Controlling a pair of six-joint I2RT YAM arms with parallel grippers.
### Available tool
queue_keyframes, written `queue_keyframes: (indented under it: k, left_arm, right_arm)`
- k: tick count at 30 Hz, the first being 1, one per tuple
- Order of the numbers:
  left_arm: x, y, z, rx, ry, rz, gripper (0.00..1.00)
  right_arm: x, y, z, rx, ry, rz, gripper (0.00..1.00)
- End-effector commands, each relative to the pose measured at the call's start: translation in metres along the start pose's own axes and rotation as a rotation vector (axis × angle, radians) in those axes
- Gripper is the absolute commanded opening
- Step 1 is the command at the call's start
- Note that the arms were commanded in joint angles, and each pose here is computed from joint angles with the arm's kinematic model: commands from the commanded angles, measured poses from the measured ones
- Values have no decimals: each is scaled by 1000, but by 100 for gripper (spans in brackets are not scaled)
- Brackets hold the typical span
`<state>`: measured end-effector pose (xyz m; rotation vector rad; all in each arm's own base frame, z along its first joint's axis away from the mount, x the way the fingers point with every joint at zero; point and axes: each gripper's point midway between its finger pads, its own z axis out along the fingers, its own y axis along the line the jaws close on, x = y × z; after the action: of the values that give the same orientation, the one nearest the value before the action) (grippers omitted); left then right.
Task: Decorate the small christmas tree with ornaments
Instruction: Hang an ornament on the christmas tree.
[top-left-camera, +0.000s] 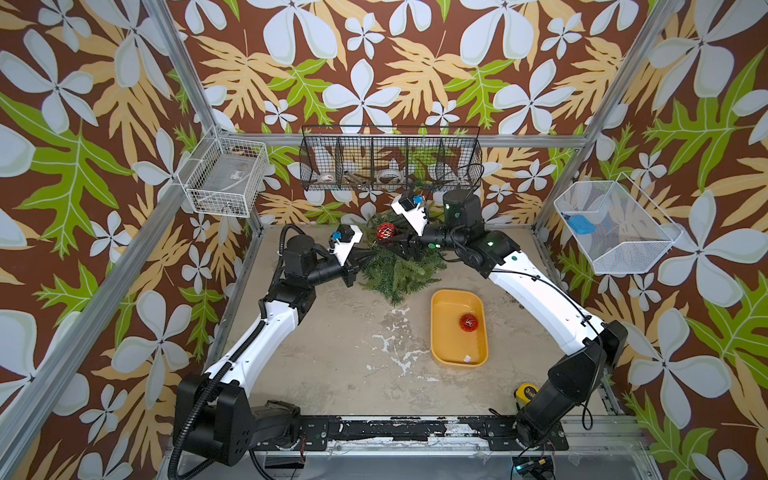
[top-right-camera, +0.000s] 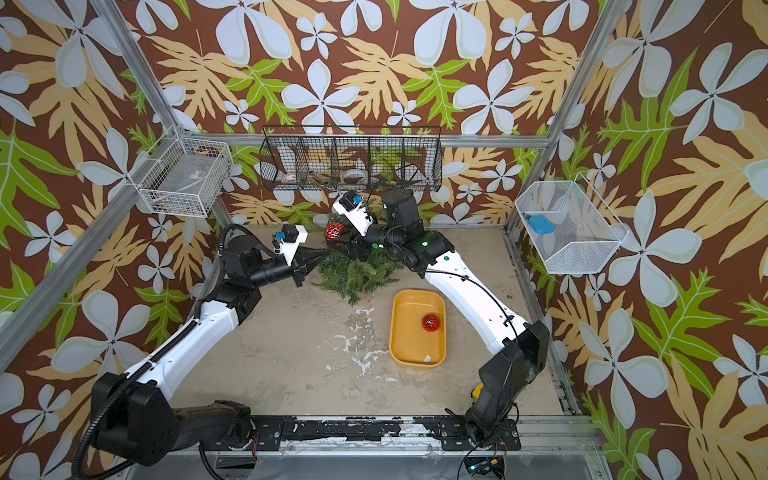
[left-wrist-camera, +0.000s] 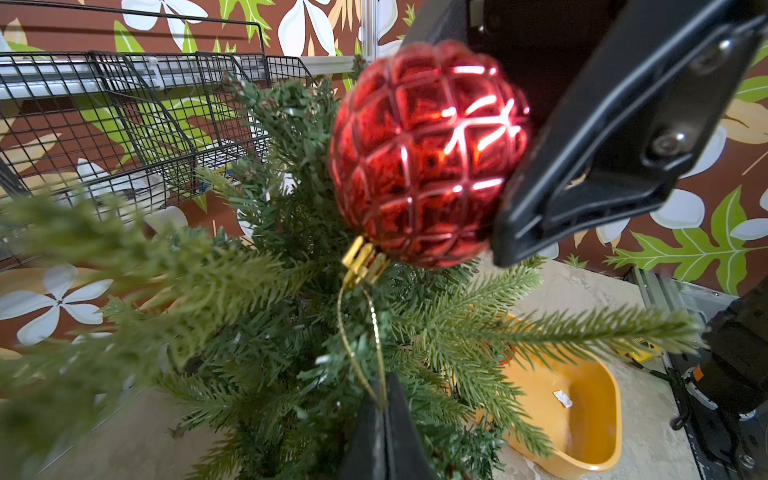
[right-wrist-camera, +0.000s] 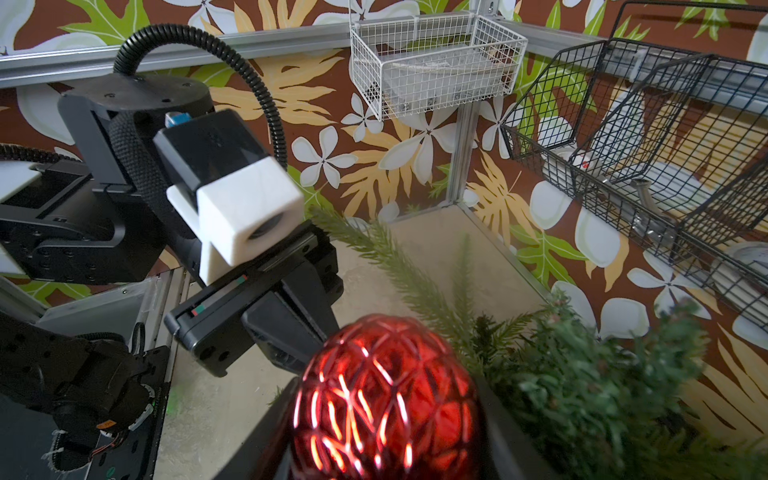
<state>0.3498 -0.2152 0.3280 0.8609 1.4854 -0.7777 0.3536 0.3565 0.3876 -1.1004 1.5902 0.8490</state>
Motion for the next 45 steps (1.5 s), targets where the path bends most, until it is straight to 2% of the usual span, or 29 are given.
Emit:
queue_keyframes:
  k: [1, 25, 31, 35, 45]
  left_arm:
    - [-8, -4, 0, 20, -20, 23, 0]
    - [-3, 1, 6, 14, -8, -8, 0]
    - [-2, 5, 8, -3, -3, -19, 0]
    - [-4, -1, 8, 29, -9, -14, 0]
    - [-15, 0, -3, -34, -39, 37, 0]
  right_arm:
    - [-9, 7, -4, -29, -25, -9, 43]
    - [4, -6, -2, 45, 17, -2, 43]
    - [5, -4, 0, 29, 19, -2, 43]
    - [7, -3, 0, 25, 21, -1, 43]
    - [-5, 17, -4, -71, -25, -6, 43]
